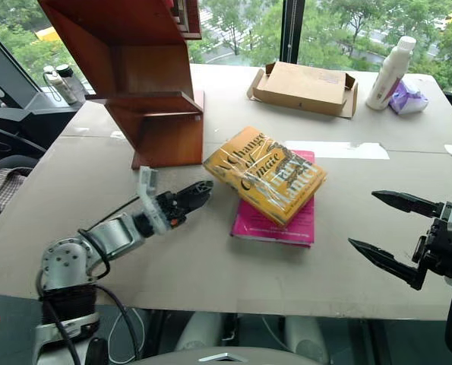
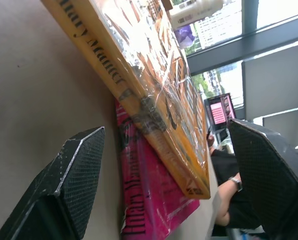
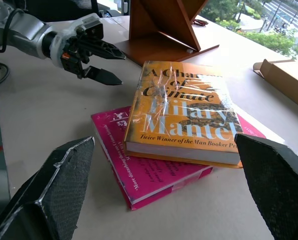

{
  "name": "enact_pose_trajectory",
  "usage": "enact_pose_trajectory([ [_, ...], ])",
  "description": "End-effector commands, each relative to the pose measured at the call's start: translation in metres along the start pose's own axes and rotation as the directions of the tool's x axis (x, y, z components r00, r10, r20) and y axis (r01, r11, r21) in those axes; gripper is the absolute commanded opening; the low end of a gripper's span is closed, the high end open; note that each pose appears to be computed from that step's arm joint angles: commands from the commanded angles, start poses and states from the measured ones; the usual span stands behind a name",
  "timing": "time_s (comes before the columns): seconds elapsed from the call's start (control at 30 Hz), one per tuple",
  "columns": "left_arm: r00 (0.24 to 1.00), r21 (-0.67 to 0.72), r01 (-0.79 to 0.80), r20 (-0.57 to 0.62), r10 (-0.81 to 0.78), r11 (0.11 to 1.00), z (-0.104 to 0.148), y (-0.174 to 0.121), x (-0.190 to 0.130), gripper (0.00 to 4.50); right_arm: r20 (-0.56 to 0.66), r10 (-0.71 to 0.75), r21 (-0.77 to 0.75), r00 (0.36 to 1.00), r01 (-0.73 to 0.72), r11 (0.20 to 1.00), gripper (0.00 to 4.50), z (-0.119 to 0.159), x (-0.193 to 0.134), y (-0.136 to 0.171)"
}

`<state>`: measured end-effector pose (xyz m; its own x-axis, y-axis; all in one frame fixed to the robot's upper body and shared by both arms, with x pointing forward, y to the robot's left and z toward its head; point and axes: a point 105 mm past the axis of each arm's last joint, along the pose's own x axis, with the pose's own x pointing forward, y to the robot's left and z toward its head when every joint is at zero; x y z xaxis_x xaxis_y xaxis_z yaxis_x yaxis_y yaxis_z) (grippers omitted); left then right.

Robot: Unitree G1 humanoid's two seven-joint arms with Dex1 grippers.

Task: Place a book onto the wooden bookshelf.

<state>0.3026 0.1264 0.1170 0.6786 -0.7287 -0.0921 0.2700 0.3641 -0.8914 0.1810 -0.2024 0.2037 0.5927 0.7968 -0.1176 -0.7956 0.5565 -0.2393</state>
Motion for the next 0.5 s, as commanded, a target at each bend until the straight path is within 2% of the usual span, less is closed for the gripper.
enact_pose_trajectory([
  [0.03, 0.999, -0.077, -0.012, 0.035, 0.014, 0.997, 0.006, -0.004, 0.018, 4.03, 0.023, -0.016, -0.036, 1.0, 0.017, 0.999, 4.44, 0.006, 0.004, 0.005],
  [0.17, 0.997, -0.146, -0.033, 0.066, 0.043, 0.989, 0.013, 0.005, 0.043, 4.03, 0.028, -0.037, -0.043, 0.999, 0.039, 0.998, 4.44, 0.009, 0.004, 0.007],
  [0.4, 1.0, -0.169, 0.003, 0.014, -0.001, 0.986, 0.0, 0.007, 0.078, 4.03, 0.009, -0.078, -0.072, 0.997, 0.079, 0.994, 4.44, 0.01, 0.002, 0.009],
  [0.5, 0.999, -0.17, 0.034, 0.009, -0.033, 0.985, -0.001, 0.004, 0.082, 2.68, 0.006, -0.079, -0.071, 0.997, 0.079, 0.994, 4.5, 0.01, 0.004, 0.011],
])
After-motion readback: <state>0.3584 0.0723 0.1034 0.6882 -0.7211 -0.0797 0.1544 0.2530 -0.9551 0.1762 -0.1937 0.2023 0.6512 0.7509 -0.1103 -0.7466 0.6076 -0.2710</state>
